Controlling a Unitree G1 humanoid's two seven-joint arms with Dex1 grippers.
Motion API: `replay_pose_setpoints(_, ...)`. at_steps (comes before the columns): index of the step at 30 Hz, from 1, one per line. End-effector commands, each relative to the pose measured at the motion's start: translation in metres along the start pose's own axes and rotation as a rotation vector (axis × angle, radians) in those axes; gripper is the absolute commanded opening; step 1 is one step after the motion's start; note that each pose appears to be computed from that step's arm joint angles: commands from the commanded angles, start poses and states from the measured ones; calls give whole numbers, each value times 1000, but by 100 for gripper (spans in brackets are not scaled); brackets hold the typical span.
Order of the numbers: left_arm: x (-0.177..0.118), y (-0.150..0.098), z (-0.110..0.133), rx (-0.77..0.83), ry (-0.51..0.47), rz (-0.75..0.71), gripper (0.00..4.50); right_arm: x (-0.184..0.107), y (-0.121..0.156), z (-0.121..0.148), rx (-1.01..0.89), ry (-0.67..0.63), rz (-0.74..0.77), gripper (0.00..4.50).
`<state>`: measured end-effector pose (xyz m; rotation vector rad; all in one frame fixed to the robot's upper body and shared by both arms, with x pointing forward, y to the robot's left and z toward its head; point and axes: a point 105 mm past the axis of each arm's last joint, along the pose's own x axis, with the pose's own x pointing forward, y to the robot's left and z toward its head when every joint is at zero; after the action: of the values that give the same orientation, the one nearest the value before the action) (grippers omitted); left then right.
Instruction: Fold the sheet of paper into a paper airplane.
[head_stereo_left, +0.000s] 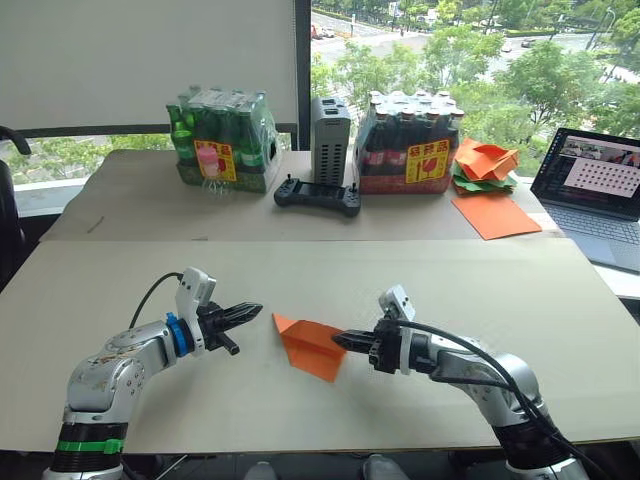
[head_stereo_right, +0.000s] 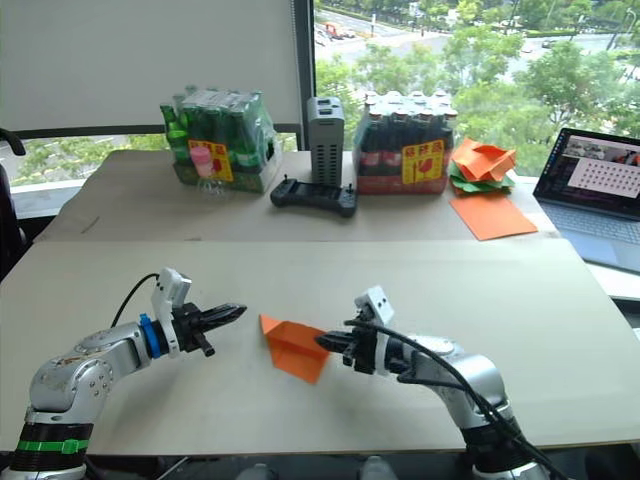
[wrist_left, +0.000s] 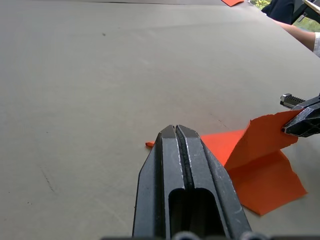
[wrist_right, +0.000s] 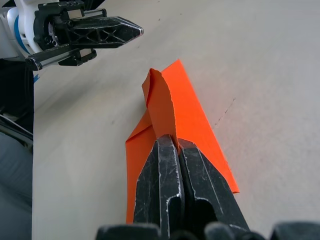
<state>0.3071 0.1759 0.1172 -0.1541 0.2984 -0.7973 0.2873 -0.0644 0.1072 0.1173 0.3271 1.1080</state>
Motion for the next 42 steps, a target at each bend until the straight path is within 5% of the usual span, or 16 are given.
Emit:
replay_pose_setpoints(1, -1, 2, 7, 23, -27, 5, 0, -1, 10, 33, -200, -101, 32, 3)
replay_pose_setpoints(8, -2, 6, 6, 18, -26, 18, 0, 4, 11, 46, -819, -113, -15, 3)
replay_pose_setpoints(17, -4, 8, 8, 20, -28, 29, 0, 12, -9, 58, -1265, -158, -188, 3)
replay_pose_setpoints(22, -5, 9, 8, 20, -31, 36, 0, 13, -12, 70, -1352, -231, -252, 3)
replay_pose_setpoints(33, -6, 9, 7, 21, -34, 48, 0, 23, -5, 17, -1301, -66, -57, 3)
replay_pose_setpoints(40, -7, 9, 7, 22, -34, 49, 0, 19, 6, 33, -1083, -188, -24, 239)
replay_pose_setpoints(42, -7, 8, 7, 20, -35, 42, 0, 14, 13, 50, -938, -282, -16, 260)
